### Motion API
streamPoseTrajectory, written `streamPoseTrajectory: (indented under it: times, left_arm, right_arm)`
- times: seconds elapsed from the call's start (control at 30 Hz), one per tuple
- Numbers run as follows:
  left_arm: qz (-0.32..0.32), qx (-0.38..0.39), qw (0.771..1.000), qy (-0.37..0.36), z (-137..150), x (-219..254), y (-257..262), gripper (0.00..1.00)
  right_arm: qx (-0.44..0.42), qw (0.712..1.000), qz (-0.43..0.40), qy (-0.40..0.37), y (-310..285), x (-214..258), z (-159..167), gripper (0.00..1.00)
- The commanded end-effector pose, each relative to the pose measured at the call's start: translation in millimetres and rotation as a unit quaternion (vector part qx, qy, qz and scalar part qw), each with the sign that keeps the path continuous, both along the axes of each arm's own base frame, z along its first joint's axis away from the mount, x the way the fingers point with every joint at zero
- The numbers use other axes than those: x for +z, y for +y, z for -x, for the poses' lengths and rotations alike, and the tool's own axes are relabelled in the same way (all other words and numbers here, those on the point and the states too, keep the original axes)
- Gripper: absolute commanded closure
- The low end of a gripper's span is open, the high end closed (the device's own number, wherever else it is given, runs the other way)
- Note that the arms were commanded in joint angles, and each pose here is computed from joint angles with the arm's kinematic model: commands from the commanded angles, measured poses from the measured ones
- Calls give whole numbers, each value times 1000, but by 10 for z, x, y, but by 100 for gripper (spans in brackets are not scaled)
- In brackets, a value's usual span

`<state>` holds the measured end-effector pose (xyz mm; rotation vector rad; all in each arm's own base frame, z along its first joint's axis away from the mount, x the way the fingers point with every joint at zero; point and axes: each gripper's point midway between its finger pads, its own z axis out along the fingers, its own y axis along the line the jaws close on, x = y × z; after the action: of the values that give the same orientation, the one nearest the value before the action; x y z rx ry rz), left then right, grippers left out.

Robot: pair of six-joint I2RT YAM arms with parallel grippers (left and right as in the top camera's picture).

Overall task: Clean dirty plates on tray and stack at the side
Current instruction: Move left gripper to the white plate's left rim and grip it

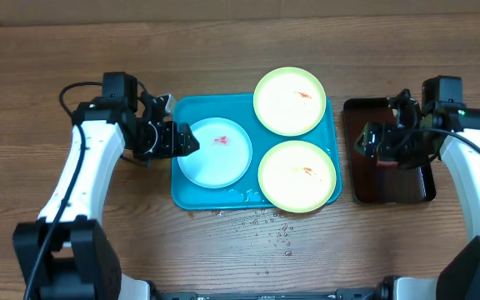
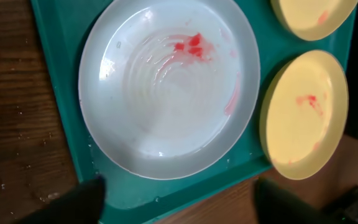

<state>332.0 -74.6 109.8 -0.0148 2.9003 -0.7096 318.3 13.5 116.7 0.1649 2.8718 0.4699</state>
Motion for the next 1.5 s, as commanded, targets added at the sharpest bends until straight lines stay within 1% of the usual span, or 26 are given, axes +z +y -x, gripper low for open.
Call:
streamPoseTrajectory:
  times: [0.0, 0.07, 0.13, 0.27, 0.37, 0.5, 0.73, 0.97, 1.07, 1.1, 1.13, 1.17, 1.2, 1.33, 1.43, 1.47]
  left_arm:
    - [-89, 104, 988, 71, 37, -213, 155, 41]
    - [-144, 143, 974, 96, 110, -301, 256, 44]
    - [-176, 159, 965, 109, 174, -354, 253, 46]
    - [-199, 172, 958, 117, 244, -442, 148, 46]
    - [-226, 203, 946, 115, 263, -531, 205, 51]
    - [-223, 231, 940, 114, 279, -685, 225, 59]
    - [-192, 241, 946, 95, 239, -928, 150, 67]
    - [-189, 243, 948, 88, 294, -1101, 162, 67]
    - [-186, 244, 948, 82, 292, -1145, 162, 69]
    - [-185, 244, 949, 79, 279, -1151, 159, 71]
    - [-183, 244, 950, 74, 261, -1154, 156, 76]
    - [-182, 240, 951, 69, 238, -1153, 153, 92]
    - [-183, 237, 952, 63, 217, -1150, 155, 96]
    - [-192, 195, 962, 24, 88, -1127, 165, 96]
    - [-206, 170, 964, -5, -2, -1107, 197, 96]
    - [-212, 165, 963, -11, -24, -1101, 215, 96]
  right_arm:
    - [-7, 1000, 3, -17, -33, 67, -99, 17]
    - [-21, 1000, 5, -16, -54, 66, -116, 18]
    - [-43, 999, 18, -13, -118, 53, -134, 19]
    - [-97, 994, 49, -3, -269, 24, -143, 22]
    - [-118, 991, 56, -3, -315, 23, -163, 25]
    - [-123, 991, 57, -6, -324, 28, -182, 26]
    - [-123, 991, 57, -8, -325, 30, -190, 26]
    - [-123, 991, 57, -12, -328, 37, -211, 26]
    - [-124, 990, 59, -14, -334, 38, -217, 26]
    - [-124, 990, 58, -15, -334, 40, -222, 26]
    - [-124, 990, 58, -16, -335, 42, -229, 27]
    - [-124, 990, 59, -19, -337, 45, -240, 28]
    - [-124, 990, 59, -21, -338, 49, -249, 29]
    - [-128, 989, 70, -28, -383, 55, -282, 32]
    - [-142, 984, 99, -28, -494, 46, -278, 37]
    - [-154, 981, 113, -29, -555, 40, -289, 37]
